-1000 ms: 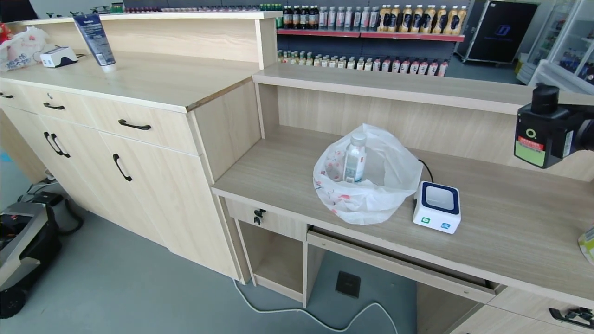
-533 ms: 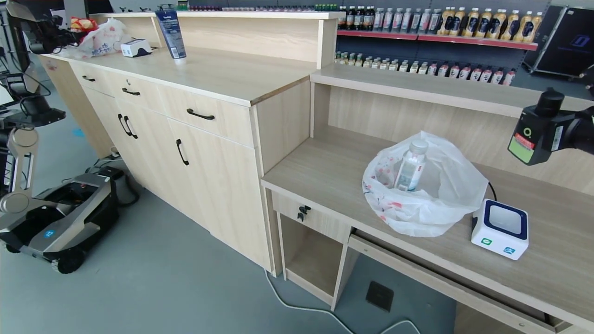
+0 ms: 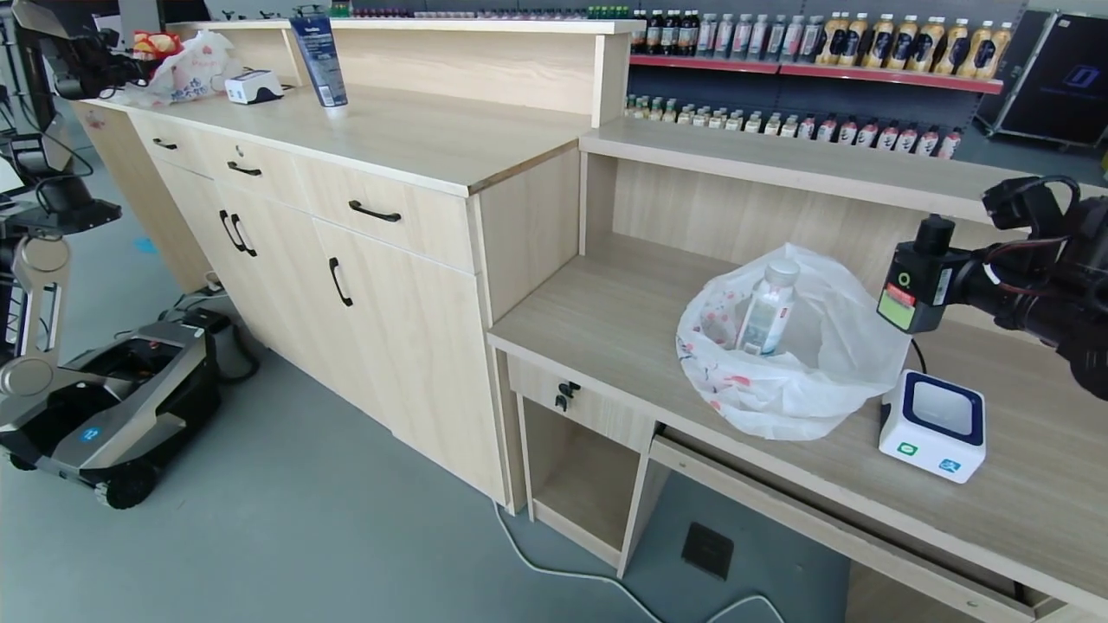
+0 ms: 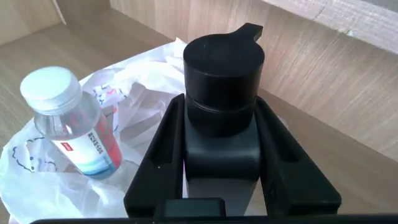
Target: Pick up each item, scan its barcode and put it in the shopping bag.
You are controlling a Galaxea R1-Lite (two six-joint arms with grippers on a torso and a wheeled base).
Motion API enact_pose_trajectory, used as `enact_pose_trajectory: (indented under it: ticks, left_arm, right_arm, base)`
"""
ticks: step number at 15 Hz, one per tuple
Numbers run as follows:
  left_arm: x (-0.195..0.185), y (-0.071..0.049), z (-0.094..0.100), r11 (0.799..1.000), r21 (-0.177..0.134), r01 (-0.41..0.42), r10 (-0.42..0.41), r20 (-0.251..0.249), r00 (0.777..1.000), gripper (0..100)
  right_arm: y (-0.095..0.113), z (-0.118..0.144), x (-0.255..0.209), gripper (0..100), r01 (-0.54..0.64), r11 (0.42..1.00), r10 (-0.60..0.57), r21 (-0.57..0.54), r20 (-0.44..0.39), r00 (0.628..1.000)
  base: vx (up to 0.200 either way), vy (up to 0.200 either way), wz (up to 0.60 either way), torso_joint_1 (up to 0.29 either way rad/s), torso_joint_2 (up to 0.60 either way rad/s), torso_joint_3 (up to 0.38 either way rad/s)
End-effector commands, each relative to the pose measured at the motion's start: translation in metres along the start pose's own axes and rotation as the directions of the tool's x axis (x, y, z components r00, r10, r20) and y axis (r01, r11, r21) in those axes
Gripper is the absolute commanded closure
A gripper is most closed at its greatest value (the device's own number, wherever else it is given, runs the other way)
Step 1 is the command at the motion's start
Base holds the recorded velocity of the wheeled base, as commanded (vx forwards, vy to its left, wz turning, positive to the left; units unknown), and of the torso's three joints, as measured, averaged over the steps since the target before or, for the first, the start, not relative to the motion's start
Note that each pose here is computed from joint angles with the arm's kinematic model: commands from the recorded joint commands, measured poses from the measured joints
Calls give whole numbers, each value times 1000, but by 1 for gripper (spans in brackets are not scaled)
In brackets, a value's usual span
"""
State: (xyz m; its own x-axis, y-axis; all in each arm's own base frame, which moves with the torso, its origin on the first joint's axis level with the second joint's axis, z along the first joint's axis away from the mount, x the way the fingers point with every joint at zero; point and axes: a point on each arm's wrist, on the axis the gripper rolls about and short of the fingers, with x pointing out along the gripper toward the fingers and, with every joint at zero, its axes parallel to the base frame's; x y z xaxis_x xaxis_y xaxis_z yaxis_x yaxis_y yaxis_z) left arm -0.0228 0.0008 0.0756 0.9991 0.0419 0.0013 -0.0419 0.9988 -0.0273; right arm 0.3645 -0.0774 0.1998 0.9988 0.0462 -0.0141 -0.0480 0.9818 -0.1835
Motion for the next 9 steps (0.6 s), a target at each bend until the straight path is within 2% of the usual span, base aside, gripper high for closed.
enact_pose_trajectory:
  ticks: [1, 2, 4, 7, 9]
  left_arm:
    - [0, 0, 0, 1000, 0, -1, 1, 0, 1000, 0]
    - [0, 0, 0, 1000, 0, -1, 1, 0, 1000, 0]
    - [0, 0, 0, 1000, 0, -1, 1, 0, 1000, 0]
    - [0, 0, 0, 1000, 0, -1, 1, 0, 1000, 0]
    - [0, 0, 0, 1000, 0, -1, 1, 0, 1000, 0]
  right_arm:
    - [10, -35, 26, 100, -36, 999, 37, 19, -54, 998]
    - [13, -41, 36, 100, -46, 999, 47, 20, -55, 997]
    - [15, -45, 59, 100, -54, 998, 54, 15, -6, 999]
    - [25, -44, 85, 100, -81, 994, 76, 68, 66, 995]
    - [28, -51, 94, 100, -112, 991, 107, 68, 70, 992]
  base:
    - [0, 0, 0, 0, 0, 0]
    - [0, 0, 0, 0, 0, 0]
    - [0, 0, 0, 0, 0, 0]
    - [0, 0, 0, 0, 0, 0]
    - [0, 0, 0, 0, 0, 0]
